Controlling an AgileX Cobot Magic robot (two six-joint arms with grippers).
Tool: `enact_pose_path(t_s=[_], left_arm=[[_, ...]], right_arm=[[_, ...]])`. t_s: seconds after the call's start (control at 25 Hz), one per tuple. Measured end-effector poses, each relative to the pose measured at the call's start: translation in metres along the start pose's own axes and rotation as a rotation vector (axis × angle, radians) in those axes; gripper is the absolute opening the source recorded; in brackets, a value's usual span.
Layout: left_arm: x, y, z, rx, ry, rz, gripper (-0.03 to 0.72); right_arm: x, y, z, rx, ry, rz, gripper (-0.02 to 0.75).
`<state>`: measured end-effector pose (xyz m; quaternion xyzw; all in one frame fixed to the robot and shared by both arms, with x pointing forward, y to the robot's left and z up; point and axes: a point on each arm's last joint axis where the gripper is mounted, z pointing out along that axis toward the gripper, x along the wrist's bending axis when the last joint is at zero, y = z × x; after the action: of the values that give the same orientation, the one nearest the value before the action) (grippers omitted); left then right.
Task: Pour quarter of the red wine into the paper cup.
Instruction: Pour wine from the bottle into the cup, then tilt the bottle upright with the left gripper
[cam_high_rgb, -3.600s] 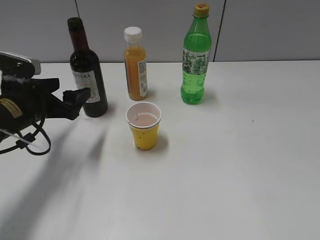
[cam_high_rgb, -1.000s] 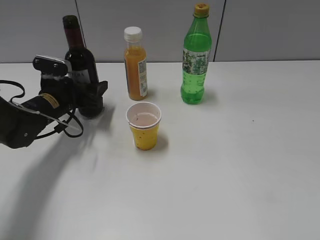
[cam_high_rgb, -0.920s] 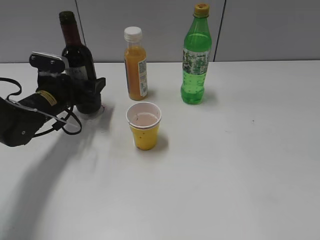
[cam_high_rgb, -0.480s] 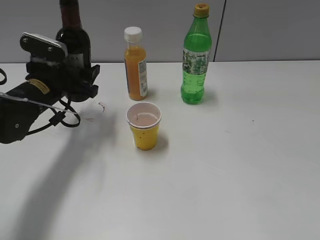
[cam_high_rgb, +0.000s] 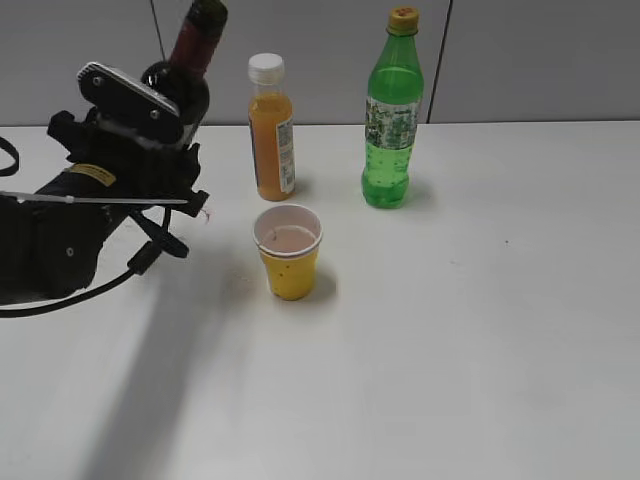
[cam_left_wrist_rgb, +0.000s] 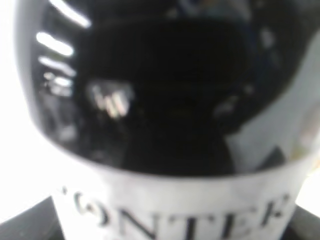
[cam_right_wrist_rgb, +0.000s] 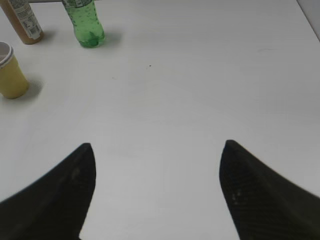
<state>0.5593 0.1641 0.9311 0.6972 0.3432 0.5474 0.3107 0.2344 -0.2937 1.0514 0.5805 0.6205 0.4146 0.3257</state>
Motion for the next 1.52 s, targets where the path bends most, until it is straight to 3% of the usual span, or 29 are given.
enact_pose_path(t_s=[0.32, 0.52, 0.72, 0.92, 1.12, 1.28, 1.52], left_arm=[[0.002, 0.0, -0.006, 0.075, 0.053, 0.22, 0.529], [0.004, -0.001, -0.007, 0.079, 0.07, 0.255, 0.529], [0.008, -0.017, -0.024, 0.067, 0.156, 0.317, 0.528], [0.006, -0.042, -0.04, 0.149, 0.112, 0.368, 0.528], [0.006, -0.044, -0.042, 0.158, 0.104, 0.417, 0.528], [0.004, -0.044, -0.042, 0.159, 0.078, 0.542, 0.528], [0.003, -0.038, -0.037, 0.162, 0.062, 0.64, 0.528]], right_arm=[[0.0, 0.0, 0.0, 0.0, 0.0, 0.0, 0.586], [0.0, 0.0, 0.0, 0.0, 0.0, 0.0, 0.586], [0.0, 0.0, 0.0, 0.0, 0.0, 0.0, 0.586], [0.0, 0.0, 0.0, 0.001, 0.0, 0.0, 0.586], [0.0, 0.0, 0.0, 0.001, 0.0, 0.0, 0.586], [0.0, 0.0, 0.0, 0.001, 0.0, 0.0, 0.586], [0.0, 0.0, 0.0, 0.001, 0.0, 0.0, 0.585]])
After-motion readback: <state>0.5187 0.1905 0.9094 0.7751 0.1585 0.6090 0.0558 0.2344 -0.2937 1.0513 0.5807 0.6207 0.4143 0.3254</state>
